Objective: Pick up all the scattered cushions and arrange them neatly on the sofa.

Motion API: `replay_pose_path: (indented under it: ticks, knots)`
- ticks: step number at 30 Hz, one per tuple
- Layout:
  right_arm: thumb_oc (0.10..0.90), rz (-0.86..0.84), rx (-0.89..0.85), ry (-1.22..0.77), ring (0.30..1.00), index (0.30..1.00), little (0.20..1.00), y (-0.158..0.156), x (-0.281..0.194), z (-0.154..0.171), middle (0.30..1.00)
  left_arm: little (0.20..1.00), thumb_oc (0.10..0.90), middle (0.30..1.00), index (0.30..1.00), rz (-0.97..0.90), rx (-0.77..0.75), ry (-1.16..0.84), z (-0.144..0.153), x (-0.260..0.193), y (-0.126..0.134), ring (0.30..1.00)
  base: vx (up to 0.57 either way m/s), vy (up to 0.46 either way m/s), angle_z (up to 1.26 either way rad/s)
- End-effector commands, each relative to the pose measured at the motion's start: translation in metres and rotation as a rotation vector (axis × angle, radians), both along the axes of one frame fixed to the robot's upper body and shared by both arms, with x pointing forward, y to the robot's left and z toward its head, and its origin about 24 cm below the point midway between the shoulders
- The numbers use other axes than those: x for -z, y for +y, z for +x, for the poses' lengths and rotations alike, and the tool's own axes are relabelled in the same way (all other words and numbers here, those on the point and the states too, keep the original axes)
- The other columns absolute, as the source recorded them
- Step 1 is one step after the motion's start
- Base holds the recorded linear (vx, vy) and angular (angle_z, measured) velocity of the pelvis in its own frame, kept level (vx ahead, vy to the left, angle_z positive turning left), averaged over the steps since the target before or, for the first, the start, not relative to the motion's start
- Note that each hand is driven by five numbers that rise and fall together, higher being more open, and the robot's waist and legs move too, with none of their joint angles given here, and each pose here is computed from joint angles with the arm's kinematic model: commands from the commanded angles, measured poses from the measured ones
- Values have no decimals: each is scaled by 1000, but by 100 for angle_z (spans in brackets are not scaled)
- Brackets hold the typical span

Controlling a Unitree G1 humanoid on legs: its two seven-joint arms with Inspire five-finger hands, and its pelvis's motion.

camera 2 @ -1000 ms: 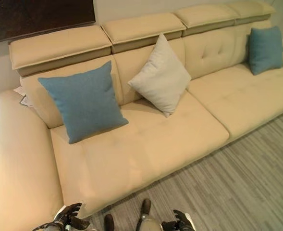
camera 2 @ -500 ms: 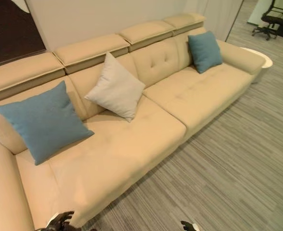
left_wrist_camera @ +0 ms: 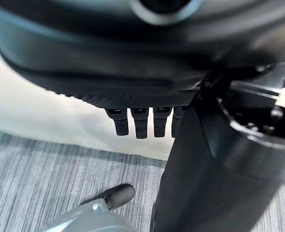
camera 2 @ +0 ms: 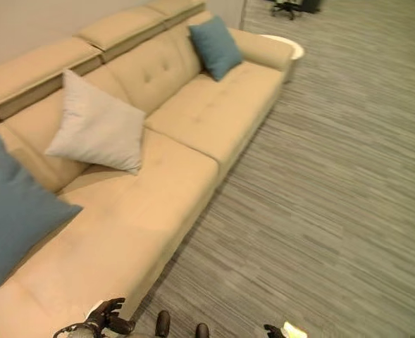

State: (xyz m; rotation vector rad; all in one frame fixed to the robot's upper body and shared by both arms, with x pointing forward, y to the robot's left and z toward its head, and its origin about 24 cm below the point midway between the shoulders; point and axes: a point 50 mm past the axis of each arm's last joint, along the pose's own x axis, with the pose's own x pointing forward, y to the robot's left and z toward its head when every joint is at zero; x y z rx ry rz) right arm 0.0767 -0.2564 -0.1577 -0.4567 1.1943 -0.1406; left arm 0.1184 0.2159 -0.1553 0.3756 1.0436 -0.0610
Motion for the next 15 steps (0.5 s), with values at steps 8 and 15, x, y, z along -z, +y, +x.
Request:
replay_pose_path:
  ticks: [8, 15]
  knots:
    - [800, -48, -119, -114, 900, 900, 900, -3, -13, 40, 900, 900, 800, 900, 900, 41, -53, -39, 6, -6, 18, 900, 128, -36, -38]
    - [800, -53, -89, -78, 900, 900, 900, -4, -9, 29, 900, 900, 800, 900, 900, 48, -31, -18, 2, -3, 12, 900, 272, -179, 26]
